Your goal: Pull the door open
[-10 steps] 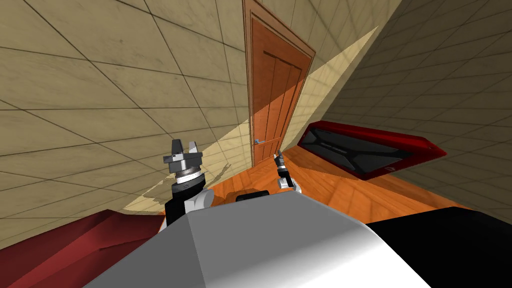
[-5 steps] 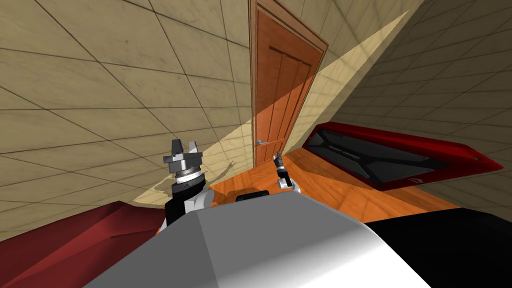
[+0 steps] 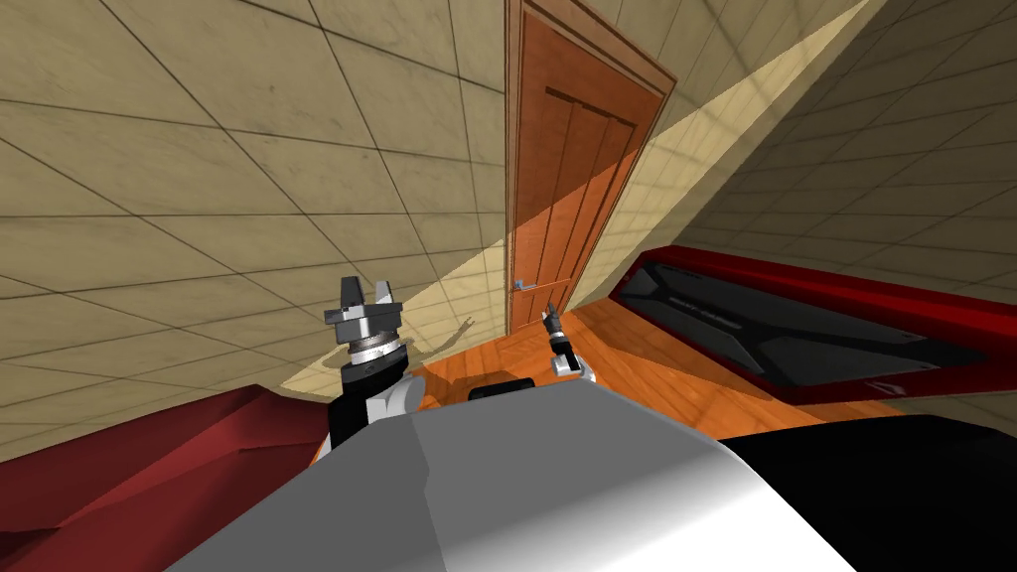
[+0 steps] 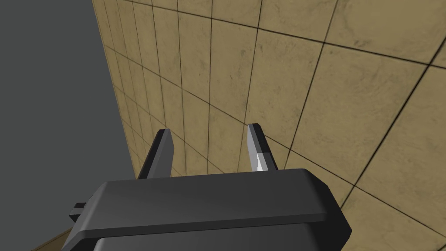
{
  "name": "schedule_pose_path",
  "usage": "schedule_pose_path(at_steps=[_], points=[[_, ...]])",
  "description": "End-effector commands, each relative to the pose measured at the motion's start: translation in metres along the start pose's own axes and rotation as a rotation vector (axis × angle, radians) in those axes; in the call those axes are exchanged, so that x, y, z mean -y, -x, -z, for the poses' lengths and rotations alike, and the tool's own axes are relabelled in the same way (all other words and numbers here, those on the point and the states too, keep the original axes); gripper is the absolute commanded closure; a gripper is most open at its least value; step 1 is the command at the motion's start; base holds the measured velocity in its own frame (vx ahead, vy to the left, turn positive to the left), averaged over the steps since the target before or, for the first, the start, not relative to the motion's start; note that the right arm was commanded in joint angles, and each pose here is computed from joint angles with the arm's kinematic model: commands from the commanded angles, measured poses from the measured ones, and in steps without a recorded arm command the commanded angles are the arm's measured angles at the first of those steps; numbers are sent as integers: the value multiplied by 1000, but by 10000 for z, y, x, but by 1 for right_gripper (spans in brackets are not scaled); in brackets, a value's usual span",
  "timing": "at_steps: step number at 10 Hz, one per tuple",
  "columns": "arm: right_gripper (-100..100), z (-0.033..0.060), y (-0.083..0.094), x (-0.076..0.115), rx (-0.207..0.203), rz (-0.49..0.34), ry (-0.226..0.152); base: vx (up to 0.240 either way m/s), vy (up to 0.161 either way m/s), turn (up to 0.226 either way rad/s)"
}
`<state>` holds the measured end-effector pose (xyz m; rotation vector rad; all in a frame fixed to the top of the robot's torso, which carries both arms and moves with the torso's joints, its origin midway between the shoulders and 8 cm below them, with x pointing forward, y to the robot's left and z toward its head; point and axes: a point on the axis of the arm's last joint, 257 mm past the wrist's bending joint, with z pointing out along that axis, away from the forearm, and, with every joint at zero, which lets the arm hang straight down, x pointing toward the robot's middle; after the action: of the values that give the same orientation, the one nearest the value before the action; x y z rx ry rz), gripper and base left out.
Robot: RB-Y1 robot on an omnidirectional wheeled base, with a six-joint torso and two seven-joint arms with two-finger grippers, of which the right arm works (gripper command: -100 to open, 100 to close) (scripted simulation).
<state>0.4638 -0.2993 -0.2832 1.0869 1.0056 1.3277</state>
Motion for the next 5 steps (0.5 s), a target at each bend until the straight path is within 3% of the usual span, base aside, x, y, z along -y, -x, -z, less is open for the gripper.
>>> schedule_pose_path(at_steps=[1,2,5], points=[[-100,7,23,100,-1,3,-16,47,-47,57],[-100,5,33,151,-3,4,-24,53,-41,185],[-100,30,58,252,-2,7,-45,45,-38,73]])
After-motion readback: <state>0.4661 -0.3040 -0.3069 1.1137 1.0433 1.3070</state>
